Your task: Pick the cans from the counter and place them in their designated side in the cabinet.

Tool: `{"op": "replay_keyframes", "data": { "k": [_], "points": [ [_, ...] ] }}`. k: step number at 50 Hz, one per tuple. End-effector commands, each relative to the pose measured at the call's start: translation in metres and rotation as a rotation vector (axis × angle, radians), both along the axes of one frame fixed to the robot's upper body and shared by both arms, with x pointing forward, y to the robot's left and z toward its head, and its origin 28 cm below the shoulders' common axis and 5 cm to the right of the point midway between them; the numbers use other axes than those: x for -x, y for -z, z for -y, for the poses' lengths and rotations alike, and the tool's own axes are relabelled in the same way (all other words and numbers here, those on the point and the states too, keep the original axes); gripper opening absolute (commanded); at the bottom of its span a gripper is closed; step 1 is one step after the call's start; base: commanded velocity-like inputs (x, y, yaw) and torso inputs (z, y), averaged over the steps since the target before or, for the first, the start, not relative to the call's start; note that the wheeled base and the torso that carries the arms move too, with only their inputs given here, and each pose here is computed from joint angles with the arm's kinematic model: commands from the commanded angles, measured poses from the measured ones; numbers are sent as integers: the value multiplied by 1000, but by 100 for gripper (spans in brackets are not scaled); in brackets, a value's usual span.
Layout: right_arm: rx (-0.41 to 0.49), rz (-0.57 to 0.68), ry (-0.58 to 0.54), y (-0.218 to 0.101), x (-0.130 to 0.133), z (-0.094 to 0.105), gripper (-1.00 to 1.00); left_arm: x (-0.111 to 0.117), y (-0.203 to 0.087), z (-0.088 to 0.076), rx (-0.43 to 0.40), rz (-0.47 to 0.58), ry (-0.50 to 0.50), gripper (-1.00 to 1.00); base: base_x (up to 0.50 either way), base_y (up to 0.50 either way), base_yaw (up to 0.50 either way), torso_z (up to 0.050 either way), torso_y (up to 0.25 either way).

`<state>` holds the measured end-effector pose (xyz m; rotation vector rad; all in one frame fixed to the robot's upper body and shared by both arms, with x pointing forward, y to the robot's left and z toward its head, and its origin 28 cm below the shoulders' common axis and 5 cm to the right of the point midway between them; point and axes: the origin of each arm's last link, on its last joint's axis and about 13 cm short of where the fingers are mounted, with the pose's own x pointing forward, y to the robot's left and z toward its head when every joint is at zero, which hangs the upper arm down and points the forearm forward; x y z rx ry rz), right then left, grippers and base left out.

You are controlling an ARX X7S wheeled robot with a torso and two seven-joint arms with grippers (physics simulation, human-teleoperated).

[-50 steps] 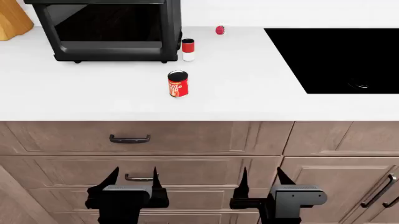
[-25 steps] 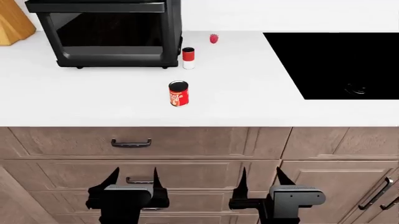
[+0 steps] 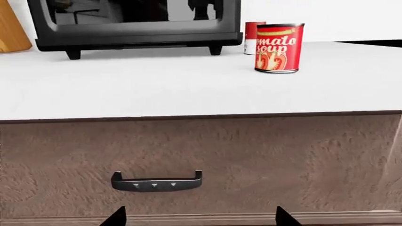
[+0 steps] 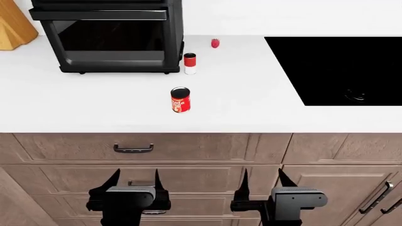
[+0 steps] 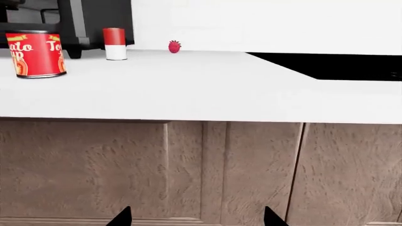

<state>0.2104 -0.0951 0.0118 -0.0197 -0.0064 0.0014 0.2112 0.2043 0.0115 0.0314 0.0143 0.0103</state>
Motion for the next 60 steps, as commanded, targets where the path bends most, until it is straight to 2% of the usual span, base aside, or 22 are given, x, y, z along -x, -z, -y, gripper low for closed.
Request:
{"op": "replay_keyframes", "data": {
  "k": [1, 5, 13, 22, 25, 29, 36, 43, 52, 60],
  "points": [
    [-9, 7, -3, 0, 0, 1, 100, 0, -1, -1, 16, 11, -5, 100, 0, 0, 0, 50, 0],
    [23, 0, -9, 1, 1, 0, 100, 1, 0, -1, 16, 9, -8, 100, 0, 305, 0, 0, 0],
    [22, -4, -10, 0, 1, 0, 100, 1, 0, 0, 11, 14, -8, 100, 0, 500, 0, 0, 0],
    [-30, -10, -7, -4, -1, 2, 100, 1, -5, -1, 5, 27, -22, 100, 0, 56, 0, 0, 0],
    [-55, -25, 0, -18, -4, 4, 100, 3, -20, -2, 0, 53, -27, 100, 0, 0, 0, 0, 0],
    [-25, -32, 22, -47, -6, 3, 100, 7, -49, -3, -22, 87, -27, 100, 0, 0, 0, 0, 0],
    [7, 46, 19, -107, 0, 0, 100, 22, -107, -3, -59, 174, -7, 100, 0, 0, 0, 0, 0],
    [23, 120, 26, -154, 2, 3, 100, 23, -159, -5, -88, 261, 0, 100, 0, 0, 0, 0, 0],
    [45, 197, 14, -197, 14, 2, 100, 25, -193, -2, -102, 321, 23, 100, 0, 0, 0, 0, 0],
    [59, 236, -18, -216, 35, 1, 100, 49, -215, -2, -107, 380, 45, 100, 0, 0, 0, 0, 0]
  ]
}}
